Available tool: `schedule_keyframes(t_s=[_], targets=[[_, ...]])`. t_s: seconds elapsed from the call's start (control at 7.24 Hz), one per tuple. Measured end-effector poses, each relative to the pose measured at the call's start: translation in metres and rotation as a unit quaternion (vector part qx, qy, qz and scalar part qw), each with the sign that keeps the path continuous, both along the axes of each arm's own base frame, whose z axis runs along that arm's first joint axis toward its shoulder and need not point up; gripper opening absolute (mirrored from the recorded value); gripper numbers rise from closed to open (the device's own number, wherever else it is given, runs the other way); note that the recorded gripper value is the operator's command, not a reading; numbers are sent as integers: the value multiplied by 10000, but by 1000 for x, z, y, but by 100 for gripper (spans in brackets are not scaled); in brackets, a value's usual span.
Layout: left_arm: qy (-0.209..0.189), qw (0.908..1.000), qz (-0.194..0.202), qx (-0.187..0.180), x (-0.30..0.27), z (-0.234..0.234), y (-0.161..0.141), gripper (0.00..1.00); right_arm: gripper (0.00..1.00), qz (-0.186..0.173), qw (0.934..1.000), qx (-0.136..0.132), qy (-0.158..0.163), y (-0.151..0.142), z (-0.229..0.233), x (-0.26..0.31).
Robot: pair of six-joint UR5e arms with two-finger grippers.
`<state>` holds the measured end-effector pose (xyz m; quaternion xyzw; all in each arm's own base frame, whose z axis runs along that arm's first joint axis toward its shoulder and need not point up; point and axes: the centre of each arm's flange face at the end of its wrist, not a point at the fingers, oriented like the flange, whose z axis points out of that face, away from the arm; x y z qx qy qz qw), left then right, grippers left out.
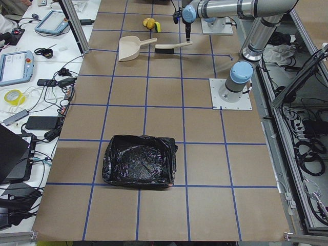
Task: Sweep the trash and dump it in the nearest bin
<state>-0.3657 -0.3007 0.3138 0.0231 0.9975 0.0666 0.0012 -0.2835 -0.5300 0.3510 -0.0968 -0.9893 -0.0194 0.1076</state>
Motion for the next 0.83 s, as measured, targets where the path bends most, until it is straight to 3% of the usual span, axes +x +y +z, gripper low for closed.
schedule_keyframes(t_s=[0.28,0.41,0.69,0.83], targets=[[-5,10000,29,-4,-9,-10,1,100,100,309,9988,-259,-274,-8,13,23],[-12,10000,38,-12,-13,-13,2,100,100,700,9957,-393,-454,-19,22,52],[-46,10000,53,22,-17,-20,3,99,100,1499,9829,-728,-785,-47,39,146],[-66,9999,74,42,-19,-25,3,99,100,1719,9762,-867,-995,-58,41,197]])
